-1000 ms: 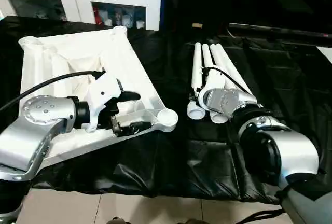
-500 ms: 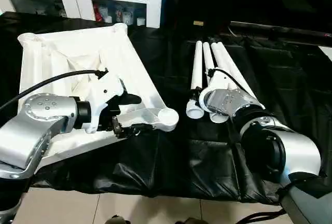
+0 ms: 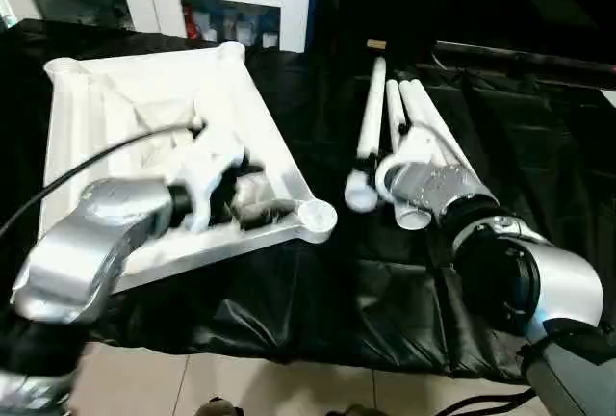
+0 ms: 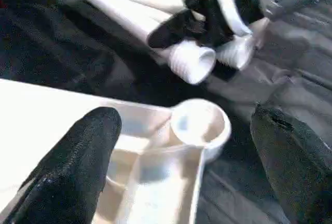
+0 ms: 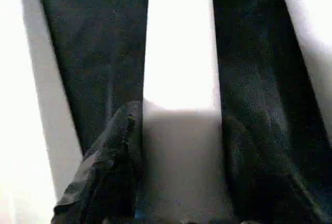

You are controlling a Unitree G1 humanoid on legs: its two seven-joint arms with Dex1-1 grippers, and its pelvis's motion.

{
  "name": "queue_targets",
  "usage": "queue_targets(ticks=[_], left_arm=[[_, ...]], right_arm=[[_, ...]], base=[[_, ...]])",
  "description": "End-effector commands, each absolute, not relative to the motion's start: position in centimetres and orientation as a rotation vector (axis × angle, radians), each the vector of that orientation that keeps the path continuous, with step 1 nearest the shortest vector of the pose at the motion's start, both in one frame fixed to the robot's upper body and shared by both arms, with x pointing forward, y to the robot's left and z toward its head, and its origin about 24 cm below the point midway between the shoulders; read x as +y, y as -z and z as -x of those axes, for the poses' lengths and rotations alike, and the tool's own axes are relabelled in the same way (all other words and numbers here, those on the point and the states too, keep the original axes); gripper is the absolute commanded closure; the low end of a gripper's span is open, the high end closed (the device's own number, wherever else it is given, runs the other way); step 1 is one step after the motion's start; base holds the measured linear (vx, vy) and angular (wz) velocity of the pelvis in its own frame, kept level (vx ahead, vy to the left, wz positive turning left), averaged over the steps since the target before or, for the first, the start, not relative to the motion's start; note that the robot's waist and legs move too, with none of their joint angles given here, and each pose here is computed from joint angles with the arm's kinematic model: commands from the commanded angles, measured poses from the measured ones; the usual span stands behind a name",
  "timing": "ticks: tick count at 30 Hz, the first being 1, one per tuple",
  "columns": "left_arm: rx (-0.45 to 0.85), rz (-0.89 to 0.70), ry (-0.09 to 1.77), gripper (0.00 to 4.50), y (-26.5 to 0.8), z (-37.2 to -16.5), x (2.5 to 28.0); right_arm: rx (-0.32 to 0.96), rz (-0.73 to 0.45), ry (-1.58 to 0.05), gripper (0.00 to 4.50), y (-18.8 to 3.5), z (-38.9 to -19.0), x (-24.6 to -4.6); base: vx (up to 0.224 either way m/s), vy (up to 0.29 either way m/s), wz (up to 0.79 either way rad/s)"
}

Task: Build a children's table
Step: Pick table leg

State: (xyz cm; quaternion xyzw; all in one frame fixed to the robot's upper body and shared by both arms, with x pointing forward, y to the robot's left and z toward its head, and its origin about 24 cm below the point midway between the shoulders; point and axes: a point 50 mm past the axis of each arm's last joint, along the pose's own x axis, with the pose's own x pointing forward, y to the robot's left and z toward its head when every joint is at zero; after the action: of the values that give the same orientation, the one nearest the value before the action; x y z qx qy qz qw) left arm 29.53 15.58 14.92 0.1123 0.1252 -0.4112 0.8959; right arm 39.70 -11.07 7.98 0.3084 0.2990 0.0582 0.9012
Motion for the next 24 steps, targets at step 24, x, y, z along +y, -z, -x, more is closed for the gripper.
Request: queue_targets(ticks=[24], left_arm=[[0.125,0.738,0.807,0.00,-20.1,-34.3,10.0]], right_arm=[[0.075,-0.631,-1.186,2.62,-15.0,-32.6,-11.7]], base=[[0.000,0.000,0.00]])
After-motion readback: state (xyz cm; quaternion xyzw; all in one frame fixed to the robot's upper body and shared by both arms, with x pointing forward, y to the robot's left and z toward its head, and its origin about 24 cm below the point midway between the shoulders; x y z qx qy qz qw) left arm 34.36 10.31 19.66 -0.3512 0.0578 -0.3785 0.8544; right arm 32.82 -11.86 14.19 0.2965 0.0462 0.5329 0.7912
